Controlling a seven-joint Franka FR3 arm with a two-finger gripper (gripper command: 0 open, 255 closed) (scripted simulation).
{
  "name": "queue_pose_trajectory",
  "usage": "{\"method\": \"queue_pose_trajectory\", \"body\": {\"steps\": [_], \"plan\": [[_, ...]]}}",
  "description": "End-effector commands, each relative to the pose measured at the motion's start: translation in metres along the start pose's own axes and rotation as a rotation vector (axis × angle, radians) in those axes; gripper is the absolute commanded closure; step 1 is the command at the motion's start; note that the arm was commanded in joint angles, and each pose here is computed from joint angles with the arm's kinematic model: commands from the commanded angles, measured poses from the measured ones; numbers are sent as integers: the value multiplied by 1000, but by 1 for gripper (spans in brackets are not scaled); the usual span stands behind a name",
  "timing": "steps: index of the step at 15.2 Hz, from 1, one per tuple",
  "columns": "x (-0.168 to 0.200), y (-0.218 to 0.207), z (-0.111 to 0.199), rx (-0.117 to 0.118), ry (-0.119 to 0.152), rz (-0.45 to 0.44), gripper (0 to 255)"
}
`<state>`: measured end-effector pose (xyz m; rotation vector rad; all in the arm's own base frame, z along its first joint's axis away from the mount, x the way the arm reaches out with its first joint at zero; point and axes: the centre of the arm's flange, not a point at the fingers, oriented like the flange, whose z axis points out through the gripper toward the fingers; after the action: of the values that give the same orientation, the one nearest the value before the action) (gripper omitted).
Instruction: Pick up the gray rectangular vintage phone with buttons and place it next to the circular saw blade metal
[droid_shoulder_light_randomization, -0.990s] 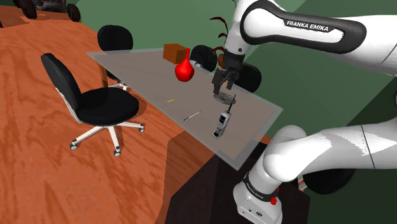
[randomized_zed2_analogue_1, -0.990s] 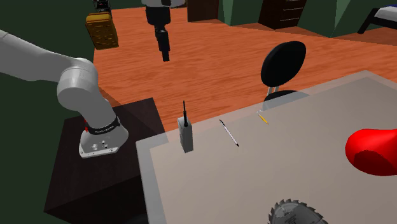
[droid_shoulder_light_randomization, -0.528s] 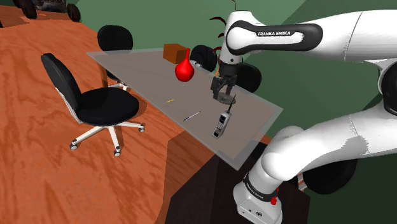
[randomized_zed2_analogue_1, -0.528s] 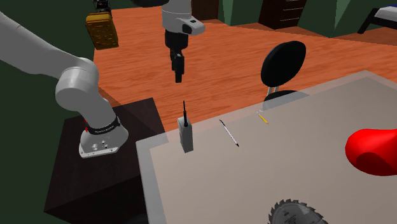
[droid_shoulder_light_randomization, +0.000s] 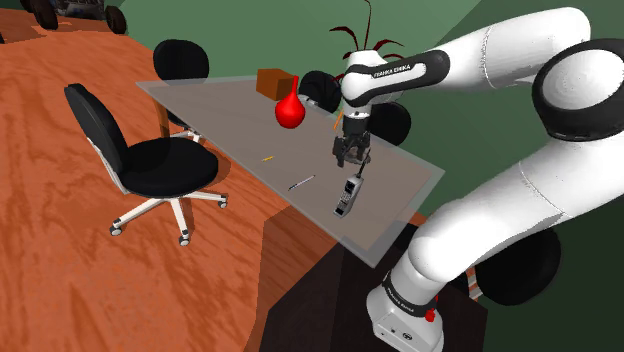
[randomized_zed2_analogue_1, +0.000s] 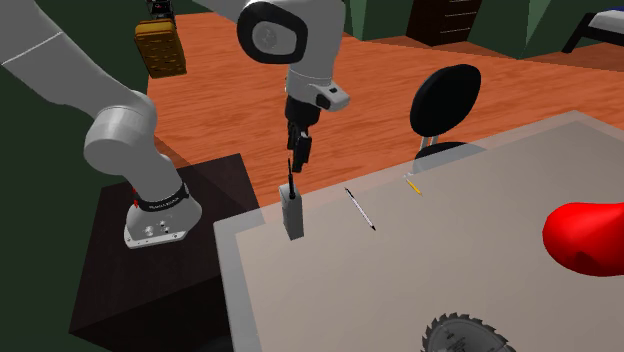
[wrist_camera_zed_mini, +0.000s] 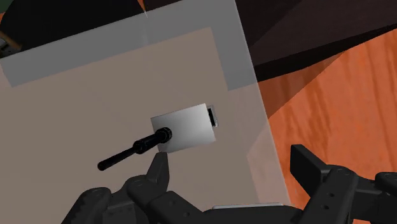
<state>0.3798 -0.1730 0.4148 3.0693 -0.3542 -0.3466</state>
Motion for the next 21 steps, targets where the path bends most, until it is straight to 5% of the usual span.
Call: {"method": "queue_pose_trajectory", "body": {"steps": [1,3,11,19,20,21], "plan": [[14,16,17,-7,-29,19,0],[27,33,36,-12,-58,38,0],[25,34,76,-13,-59,38,0],[25,34,76,-13,-59,38,0],[25,34,76,-13,-59,38,255],[25,34,76,-13,-59,38,255]]}}
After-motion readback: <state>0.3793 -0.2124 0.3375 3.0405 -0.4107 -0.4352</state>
